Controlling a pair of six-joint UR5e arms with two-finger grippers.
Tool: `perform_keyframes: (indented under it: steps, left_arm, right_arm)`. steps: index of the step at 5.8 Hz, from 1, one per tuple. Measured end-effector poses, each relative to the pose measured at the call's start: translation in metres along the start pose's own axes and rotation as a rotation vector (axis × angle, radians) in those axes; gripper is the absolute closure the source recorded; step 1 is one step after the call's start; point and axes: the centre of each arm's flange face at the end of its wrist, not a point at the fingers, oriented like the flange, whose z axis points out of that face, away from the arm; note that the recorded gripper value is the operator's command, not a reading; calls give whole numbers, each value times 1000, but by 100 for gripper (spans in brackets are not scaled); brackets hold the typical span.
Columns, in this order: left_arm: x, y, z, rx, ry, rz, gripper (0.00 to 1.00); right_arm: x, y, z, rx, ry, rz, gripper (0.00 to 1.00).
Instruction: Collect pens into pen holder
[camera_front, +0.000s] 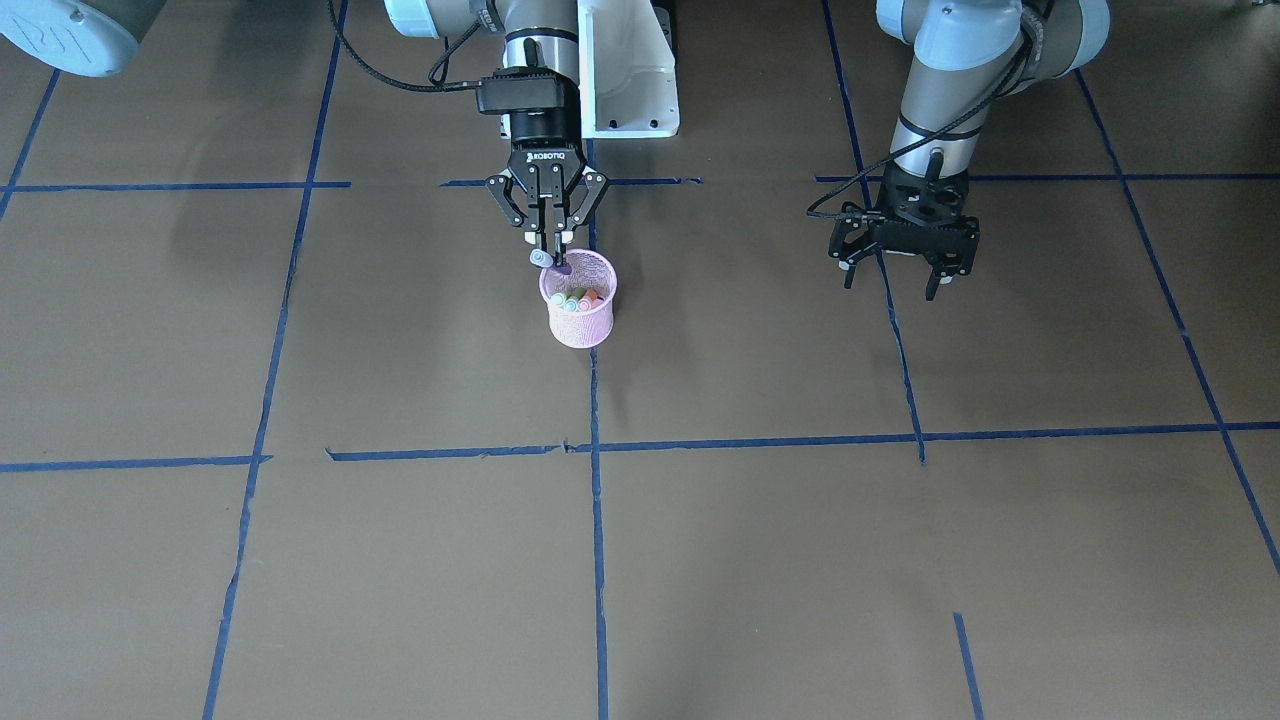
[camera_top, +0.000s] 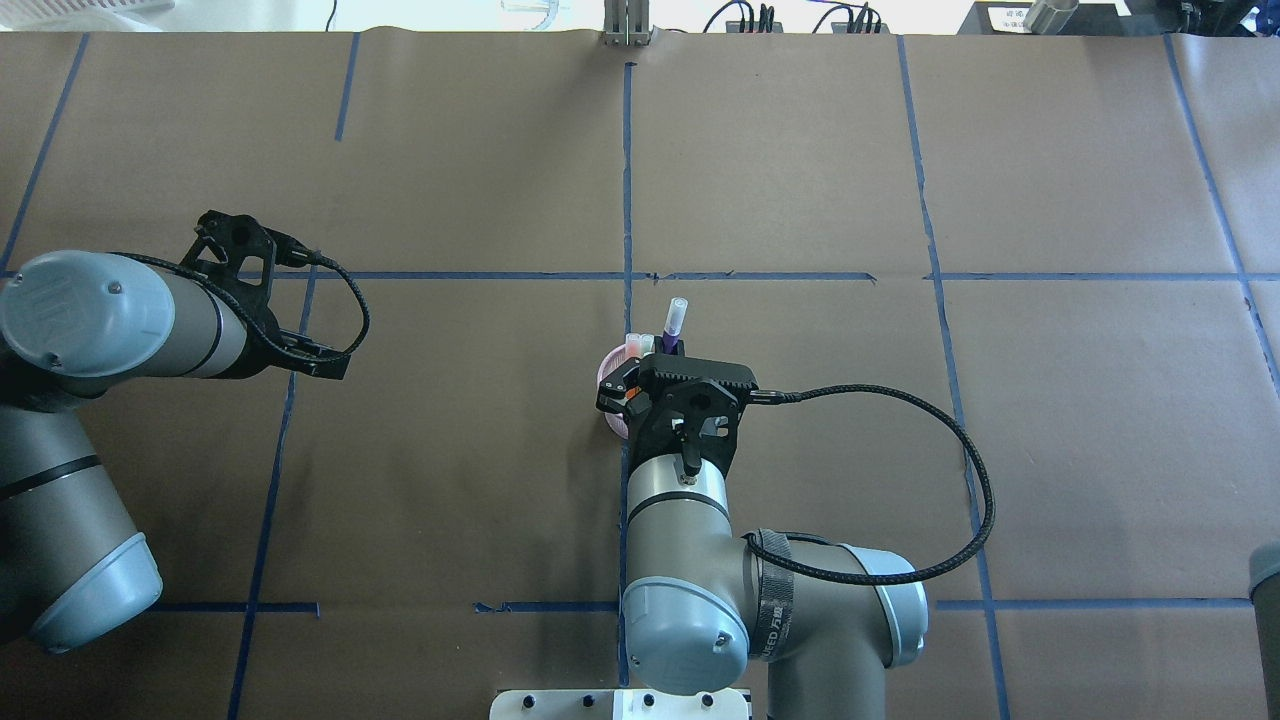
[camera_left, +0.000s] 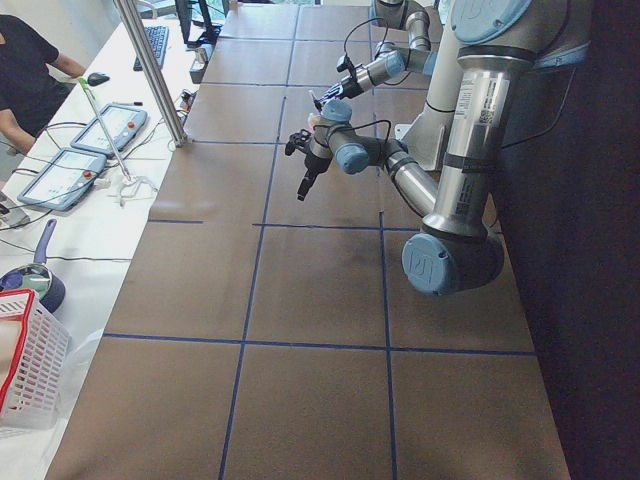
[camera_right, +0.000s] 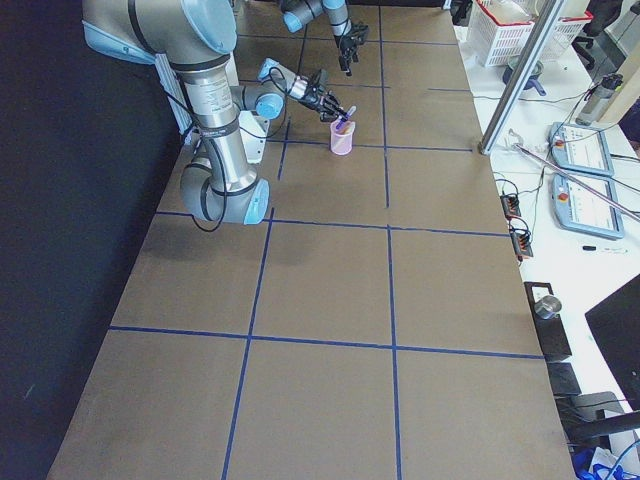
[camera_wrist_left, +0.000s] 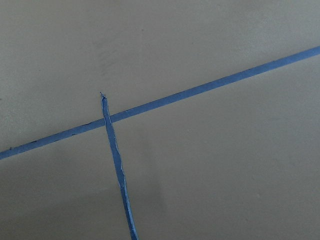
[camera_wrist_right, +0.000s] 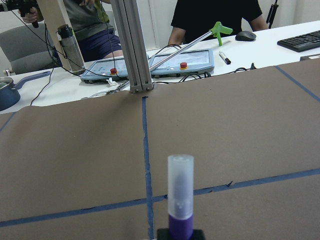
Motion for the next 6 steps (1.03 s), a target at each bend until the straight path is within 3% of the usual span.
perform_keyframes:
  steps: [1, 2, 3, 4, 6]
  left_arm:
    - [0, 0, 0, 0, 0, 0, 0]
    - [0, 0, 0, 0, 0, 0, 0]
    - [-1, 1, 0, -1, 0, 0, 0]
    - [-2, 3, 0, -15, 9, -1, 1]
    - [-12, 1, -1, -31, 14, 16, 1]
  right_arm:
    - [0, -1, 0, 0, -1, -3, 8]
    - [-1, -5, -4, -2, -8, 1, 1]
    - [1, -22, -15, -13, -27, 21, 1]
    - [14, -49, -32, -62, -58, 31, 1]
    - [63, -112, -28, -238, -76, -10, 0]
